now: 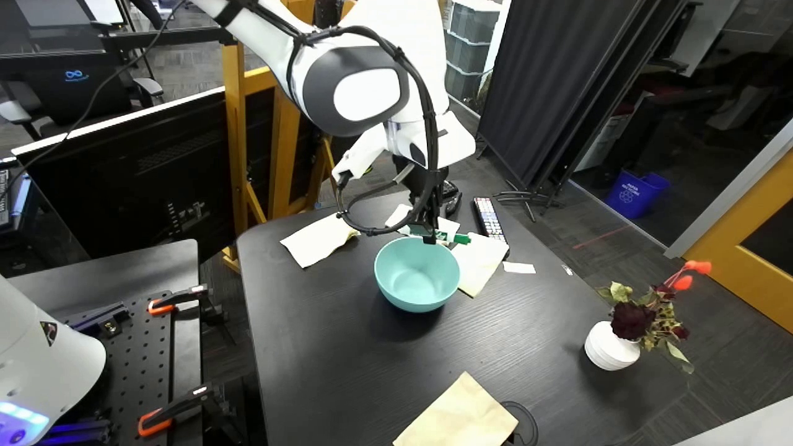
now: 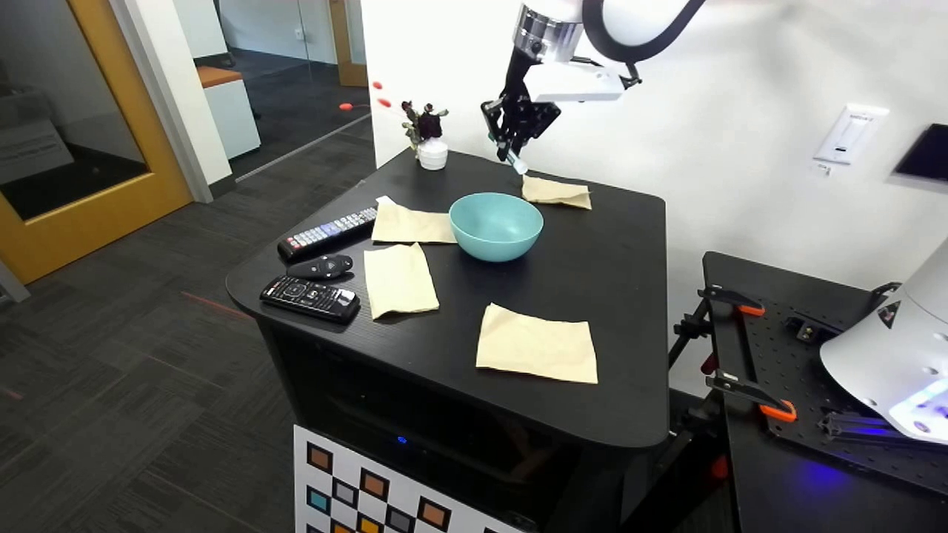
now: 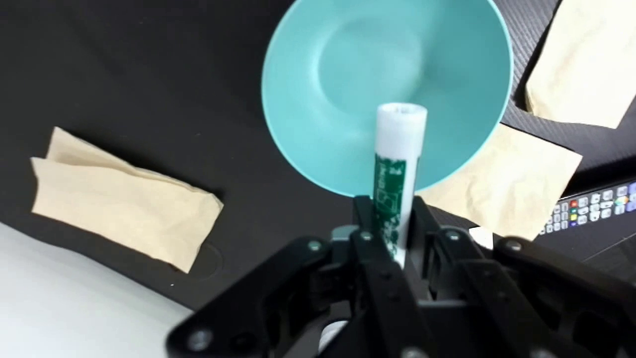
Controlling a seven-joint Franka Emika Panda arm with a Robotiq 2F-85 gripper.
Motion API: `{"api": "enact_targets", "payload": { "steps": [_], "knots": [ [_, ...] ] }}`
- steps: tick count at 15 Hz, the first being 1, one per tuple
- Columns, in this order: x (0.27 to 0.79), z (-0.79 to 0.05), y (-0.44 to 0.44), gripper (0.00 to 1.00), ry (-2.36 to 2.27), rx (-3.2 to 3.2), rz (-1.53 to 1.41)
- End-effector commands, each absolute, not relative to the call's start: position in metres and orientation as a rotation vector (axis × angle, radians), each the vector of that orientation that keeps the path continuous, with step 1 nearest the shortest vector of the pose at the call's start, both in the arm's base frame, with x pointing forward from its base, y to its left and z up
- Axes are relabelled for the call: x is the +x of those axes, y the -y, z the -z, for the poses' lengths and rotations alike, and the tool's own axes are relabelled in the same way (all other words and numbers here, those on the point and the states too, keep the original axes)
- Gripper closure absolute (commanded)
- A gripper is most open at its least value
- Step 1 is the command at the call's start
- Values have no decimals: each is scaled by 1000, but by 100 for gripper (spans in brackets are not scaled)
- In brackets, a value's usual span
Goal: Pick up the pen from the bowl and put it on the table.
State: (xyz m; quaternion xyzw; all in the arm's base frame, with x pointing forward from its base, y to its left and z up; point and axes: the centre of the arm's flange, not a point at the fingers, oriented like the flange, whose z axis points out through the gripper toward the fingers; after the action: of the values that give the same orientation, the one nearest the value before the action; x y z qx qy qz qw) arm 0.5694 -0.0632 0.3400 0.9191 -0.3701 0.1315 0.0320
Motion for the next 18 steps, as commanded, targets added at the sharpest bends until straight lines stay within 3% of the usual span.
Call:
{"api": "enact_targets", "payload": {
  "steps": [1,10,18],
  "knots": [
    [536,-358,83,95,1138,2786,-308],
    [516,-331,163,95,931,2704,-77],
    [530,-274,212,95,698,2810,-177]
  ]
}}
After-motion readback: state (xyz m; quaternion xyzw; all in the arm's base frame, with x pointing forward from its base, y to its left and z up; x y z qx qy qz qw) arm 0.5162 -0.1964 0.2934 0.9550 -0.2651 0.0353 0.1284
